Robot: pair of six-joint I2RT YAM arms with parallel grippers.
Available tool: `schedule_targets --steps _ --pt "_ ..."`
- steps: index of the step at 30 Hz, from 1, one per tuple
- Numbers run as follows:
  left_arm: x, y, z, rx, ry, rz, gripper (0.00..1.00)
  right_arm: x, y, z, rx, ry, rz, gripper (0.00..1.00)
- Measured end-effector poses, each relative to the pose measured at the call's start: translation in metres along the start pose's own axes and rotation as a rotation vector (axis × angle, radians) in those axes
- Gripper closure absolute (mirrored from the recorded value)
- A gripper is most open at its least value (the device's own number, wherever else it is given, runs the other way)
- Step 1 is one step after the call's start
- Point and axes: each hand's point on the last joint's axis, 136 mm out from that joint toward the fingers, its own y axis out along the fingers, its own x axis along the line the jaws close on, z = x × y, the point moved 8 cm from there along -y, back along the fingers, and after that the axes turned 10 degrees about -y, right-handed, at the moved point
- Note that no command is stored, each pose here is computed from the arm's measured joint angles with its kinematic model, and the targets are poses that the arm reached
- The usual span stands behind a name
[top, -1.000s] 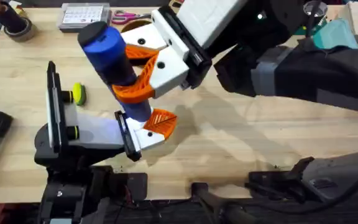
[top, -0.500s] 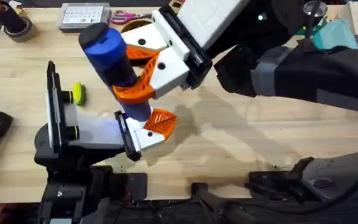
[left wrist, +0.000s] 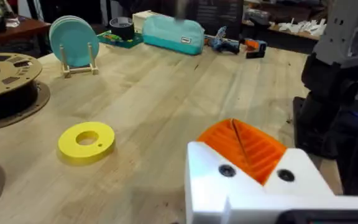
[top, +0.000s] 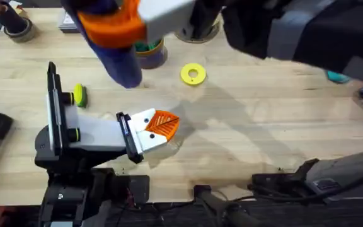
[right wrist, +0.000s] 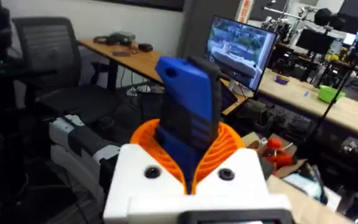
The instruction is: Pick up the gripper from the table and insert it into the empty holder that is missing its gripper. Then pick up a screw, insert it into the mounting hole, and use the screwdriver to tighten it. Finally, clean up the table by picking up the vegetable and placing it into the bucket.
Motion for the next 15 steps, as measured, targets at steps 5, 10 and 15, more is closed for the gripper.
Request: schedule_targets --steps 5,10,15 --pt "0.000 0.000 0.000 0.000 0.000 0.000 0.998 -0.004 0.000 -0.010 0.010 -0.006 -0.019 0.977" --pt "0.000 0.000 0.000 0.000 0.000 0.000 0.998 -0.012 -0.008 0.010 0.049 0.187 0.008 0.977" --pt "0.000 0.000 0.000 0.000 0.000 0.000 0.998 -0.032 -0.045 0.059 0.134 0.513 0.271 0.977"
